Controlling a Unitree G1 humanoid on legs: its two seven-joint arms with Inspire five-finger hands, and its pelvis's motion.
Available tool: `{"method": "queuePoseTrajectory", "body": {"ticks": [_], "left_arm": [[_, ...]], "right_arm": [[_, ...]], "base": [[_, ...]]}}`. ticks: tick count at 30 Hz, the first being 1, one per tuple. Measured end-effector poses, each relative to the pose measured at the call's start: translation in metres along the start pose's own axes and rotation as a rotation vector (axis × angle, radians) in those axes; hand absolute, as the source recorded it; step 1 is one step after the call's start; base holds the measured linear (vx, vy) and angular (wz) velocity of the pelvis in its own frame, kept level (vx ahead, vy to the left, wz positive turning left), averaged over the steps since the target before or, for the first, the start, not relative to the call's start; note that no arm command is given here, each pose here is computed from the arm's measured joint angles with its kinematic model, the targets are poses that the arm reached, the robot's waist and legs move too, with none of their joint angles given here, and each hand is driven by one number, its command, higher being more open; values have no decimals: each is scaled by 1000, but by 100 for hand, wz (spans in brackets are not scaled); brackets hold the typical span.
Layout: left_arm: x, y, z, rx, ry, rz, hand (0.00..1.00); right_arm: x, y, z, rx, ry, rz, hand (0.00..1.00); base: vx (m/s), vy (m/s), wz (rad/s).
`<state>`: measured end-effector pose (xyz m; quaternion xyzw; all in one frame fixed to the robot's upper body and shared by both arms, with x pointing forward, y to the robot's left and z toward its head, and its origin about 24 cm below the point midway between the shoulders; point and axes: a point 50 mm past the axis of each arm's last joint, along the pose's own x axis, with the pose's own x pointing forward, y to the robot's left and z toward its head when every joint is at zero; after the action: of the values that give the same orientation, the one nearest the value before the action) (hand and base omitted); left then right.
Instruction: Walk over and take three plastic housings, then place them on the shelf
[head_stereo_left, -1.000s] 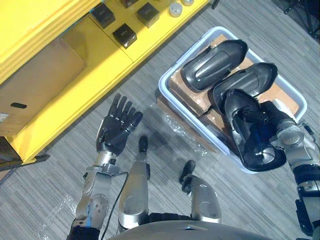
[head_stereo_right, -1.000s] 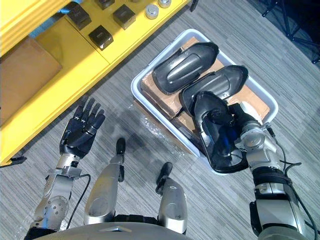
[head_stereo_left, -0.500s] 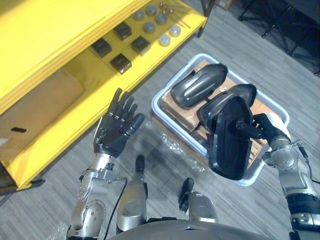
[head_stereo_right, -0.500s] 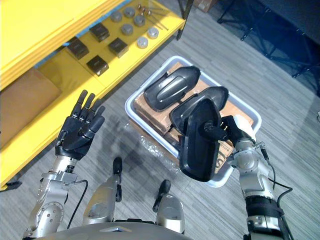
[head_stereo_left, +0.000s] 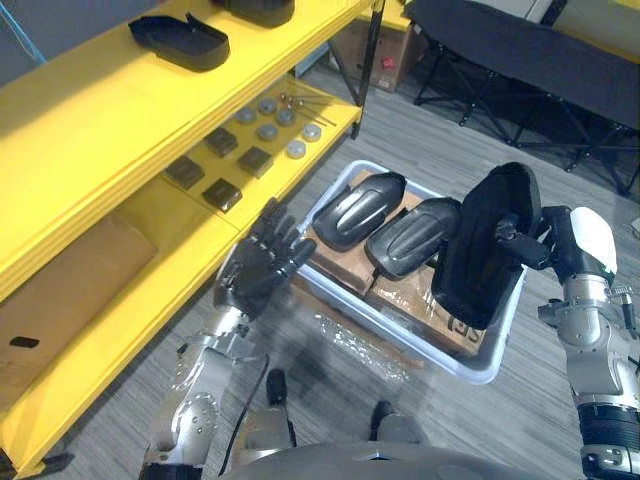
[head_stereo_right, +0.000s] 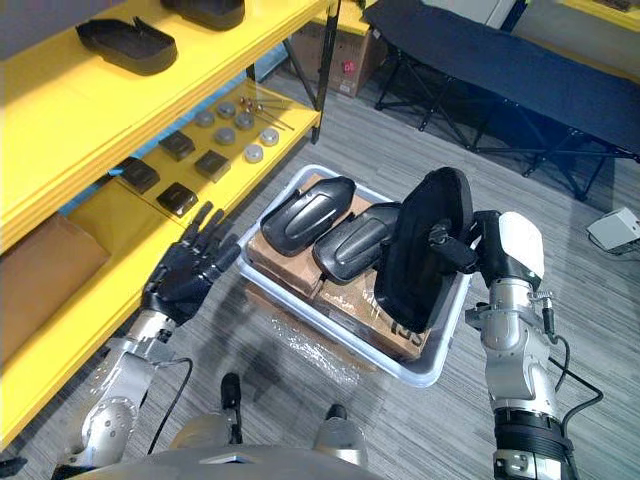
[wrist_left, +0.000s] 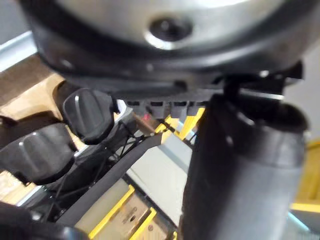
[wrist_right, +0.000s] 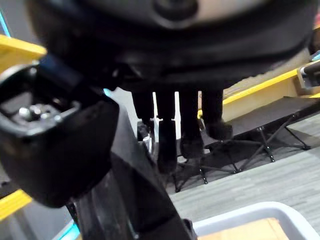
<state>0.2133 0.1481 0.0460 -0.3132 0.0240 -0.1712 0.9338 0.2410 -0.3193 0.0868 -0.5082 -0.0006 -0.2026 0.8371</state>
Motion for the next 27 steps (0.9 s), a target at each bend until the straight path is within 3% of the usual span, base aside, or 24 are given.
{"method": "queuePoseTrajectory", "body": {"ticks": [6, 11, 16, 27], "left_arm": [[25, -12, -31, -14, 180, -151, 100], [55, -24, -35, 47, 262, -301, 100], [75, -31, -37, 78, 301, -343, 100], [86, -7, -28, 219, 95, 33, 100]], "right_arm": [[7, 1, 25, 42, -154, -81, 0], [12, 6, 52, 102, -333, -100, 0], [11, 5, 77, 156, -520, -104, 0], [2, 6, 106, 230, -730, -112, 0]], "base": [[-60, 20, -19], [-81, 16, -10], [-22, 14, -7], [-5, 2, 1]]}}
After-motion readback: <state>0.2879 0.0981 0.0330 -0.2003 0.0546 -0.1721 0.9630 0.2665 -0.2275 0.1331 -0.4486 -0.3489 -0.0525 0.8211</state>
